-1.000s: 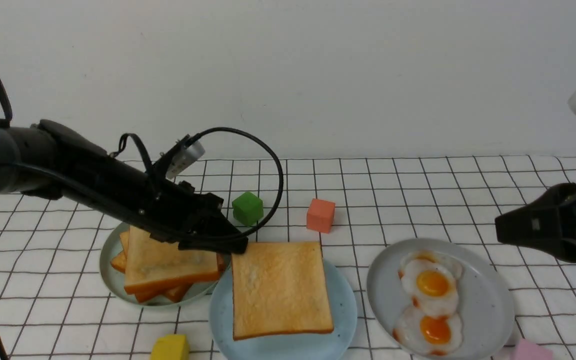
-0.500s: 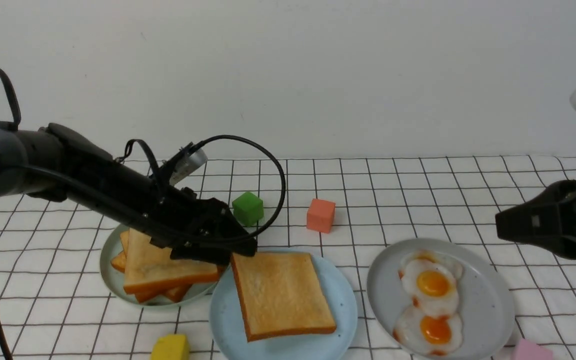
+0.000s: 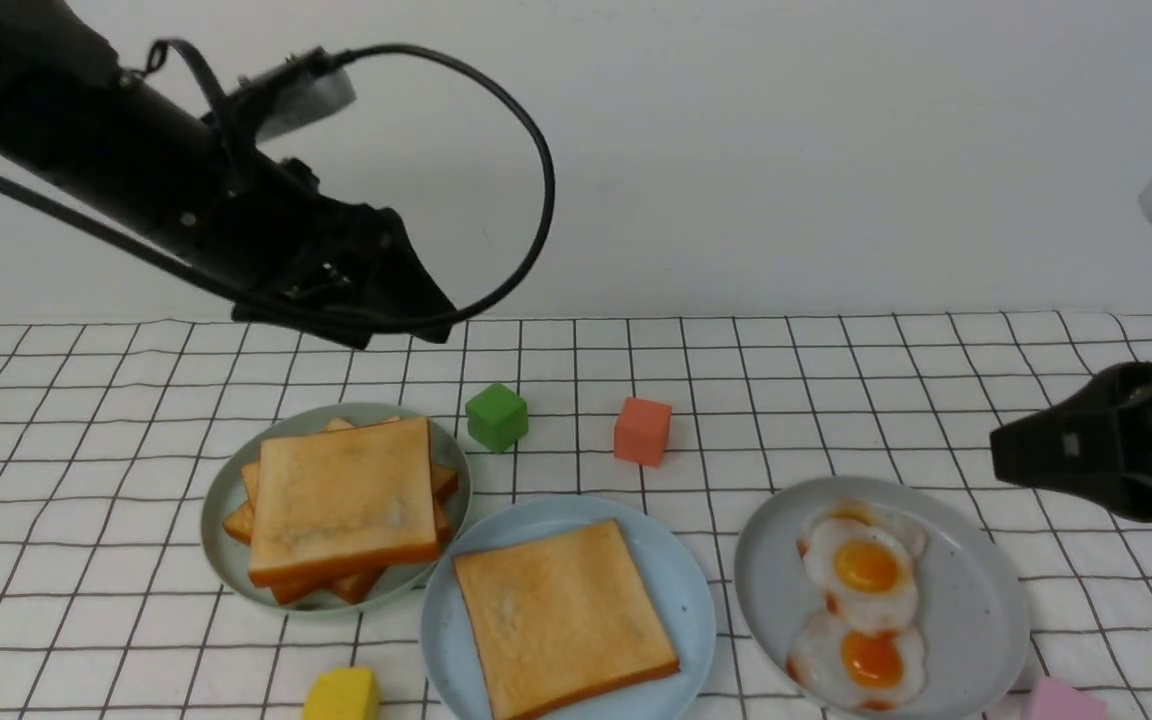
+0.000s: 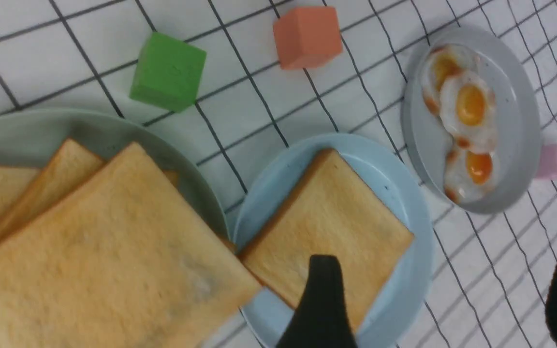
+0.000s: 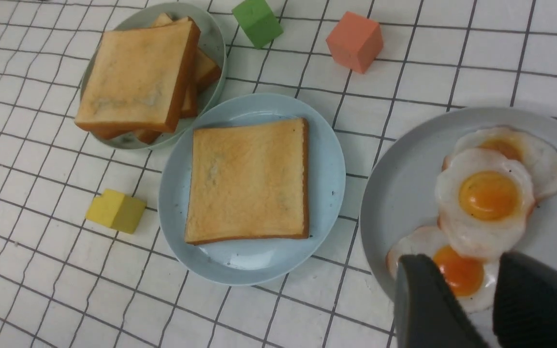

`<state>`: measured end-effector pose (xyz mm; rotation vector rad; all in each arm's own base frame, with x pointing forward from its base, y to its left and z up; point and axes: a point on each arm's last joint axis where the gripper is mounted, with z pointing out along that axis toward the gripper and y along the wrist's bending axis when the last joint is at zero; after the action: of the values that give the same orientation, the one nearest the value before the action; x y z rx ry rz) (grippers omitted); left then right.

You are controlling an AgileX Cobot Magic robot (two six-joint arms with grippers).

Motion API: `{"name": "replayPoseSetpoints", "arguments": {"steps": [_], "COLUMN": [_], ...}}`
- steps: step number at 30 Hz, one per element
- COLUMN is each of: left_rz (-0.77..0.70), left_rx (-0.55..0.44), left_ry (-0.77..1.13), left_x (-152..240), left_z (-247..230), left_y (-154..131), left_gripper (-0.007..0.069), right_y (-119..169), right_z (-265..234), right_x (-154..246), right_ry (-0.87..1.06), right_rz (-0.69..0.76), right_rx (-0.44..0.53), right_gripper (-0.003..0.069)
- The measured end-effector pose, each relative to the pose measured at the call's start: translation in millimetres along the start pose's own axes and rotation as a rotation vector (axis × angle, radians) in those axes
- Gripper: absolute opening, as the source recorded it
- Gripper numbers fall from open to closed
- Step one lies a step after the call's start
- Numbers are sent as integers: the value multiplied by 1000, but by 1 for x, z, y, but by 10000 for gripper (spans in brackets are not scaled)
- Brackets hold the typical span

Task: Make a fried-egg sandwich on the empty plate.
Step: Use the right arm to grab a fried egg

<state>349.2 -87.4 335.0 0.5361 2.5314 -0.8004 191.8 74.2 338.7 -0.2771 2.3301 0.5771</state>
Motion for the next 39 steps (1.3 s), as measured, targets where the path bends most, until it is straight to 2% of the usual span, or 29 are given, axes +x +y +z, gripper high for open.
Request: {"name": "replayPoseSetpoints", "arguments": {"steps": [2,5,6,7,8,9,10,12,14,15,17,20,24,29,33,39], "left_rz": [14,83,93,108,160,167,222,286,346,350,370,371,368,355,329,317], "left_rx": [3,12,14,19,31,32,44,44,39,37,4,-50,-84,-47,-14,-1], "left_ry": [4,-30,-32,-33,-36,-36,-31,-15,13,16,44,34,-84,-224,-248,-253], "left_x": [2,16,18,22,36,37,51,67,87,89,108,131,150,161,162,161], "left_z": [-9,-36,-38,-40,-44,-44,-42,-38,-33,-32,-28,-29,-38,-42,-41,-40], "left_y": [-8,-44,-49,-56,-77,-79,-96,-115,-127,-128,-132,-130,-125,-126,-127,-128], "left_gripper": [538,440,440,408,349,341,271,188,92,92,1,-13,-13,-13,-13,-13], "right_y": [0,-3,-4,-4,-10,-10,-17,-26,-36,-37,-48,-65,-89,-101,-106,-114], "right_z": [0,1,1,2,9,10,19,33,52,54,75,99,126,151,167,180], "right_x": [0,2,3,2,3,3,3,4,6,6,8,10,14,18,20,23], "right_ry": [4,30,33,38,65,68,105,154,207,212,256,281,288,280,265,239], "right_rz": [-2,-22,-20,-12,7,14,48,98,159,156,209,290,366,373,369,343], "right_rx": [1,28,34,40,78,79,118,165,209,213,252,283,296,249,218,234], "right_gripper": [242,242,242,242,242,242,242,242,242,242,242,242,242,242,242,242]}}
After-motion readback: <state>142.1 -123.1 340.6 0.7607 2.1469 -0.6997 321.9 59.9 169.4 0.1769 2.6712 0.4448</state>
